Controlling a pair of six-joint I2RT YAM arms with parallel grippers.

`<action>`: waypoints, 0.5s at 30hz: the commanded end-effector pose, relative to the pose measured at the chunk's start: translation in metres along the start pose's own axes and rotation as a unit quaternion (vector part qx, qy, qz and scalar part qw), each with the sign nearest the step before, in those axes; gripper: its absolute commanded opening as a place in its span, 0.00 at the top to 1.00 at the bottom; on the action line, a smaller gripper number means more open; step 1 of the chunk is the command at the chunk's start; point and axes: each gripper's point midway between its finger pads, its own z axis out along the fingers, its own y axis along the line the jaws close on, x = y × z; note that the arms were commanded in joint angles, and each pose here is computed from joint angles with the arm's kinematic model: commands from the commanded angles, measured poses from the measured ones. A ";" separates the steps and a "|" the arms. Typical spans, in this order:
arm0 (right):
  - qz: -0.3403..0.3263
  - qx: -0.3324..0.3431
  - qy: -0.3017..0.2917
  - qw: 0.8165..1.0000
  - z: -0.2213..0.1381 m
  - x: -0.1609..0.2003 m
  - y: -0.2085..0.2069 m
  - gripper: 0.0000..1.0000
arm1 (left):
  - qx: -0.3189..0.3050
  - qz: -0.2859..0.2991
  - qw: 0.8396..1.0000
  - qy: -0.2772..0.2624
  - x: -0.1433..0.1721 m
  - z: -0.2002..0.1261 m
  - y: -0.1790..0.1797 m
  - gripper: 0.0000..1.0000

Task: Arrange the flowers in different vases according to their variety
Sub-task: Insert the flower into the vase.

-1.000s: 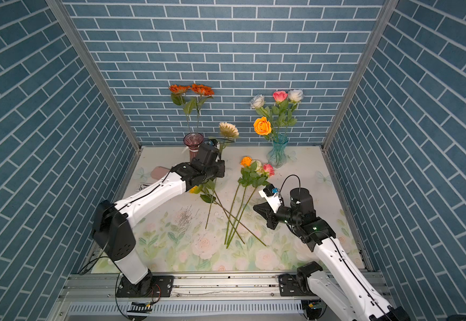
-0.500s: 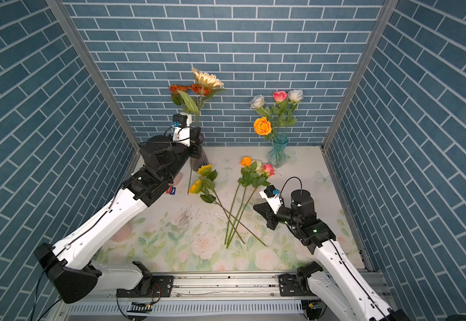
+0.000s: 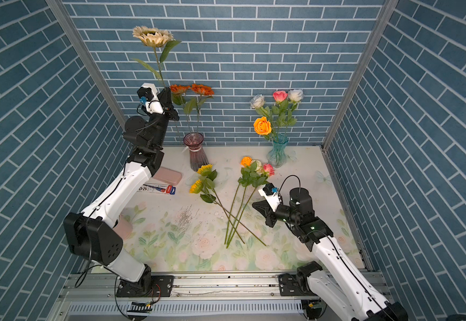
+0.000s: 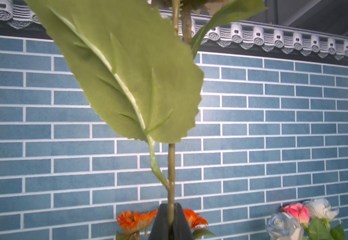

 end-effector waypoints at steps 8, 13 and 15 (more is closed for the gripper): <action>-0.011 -0.006 0.008 1.000 0.007 0.007 -0.002 1.00 | -0.010 -0.063 0.994 -0.088 0.011 0.019 0.027 1.00; -0.021 -0.021 0.005 1.000 0.007 0.009 0.003 1.00 | -0.028 -0.088 0.993 -0.079 0.053 0.019 0.047 1.00; -0.034 -0.027 -0.005 0.999 0.005 0.006 0.007 1.00 | -0.032 -0.093 0.992 -0.073 0.068 0.017 0.051 1.00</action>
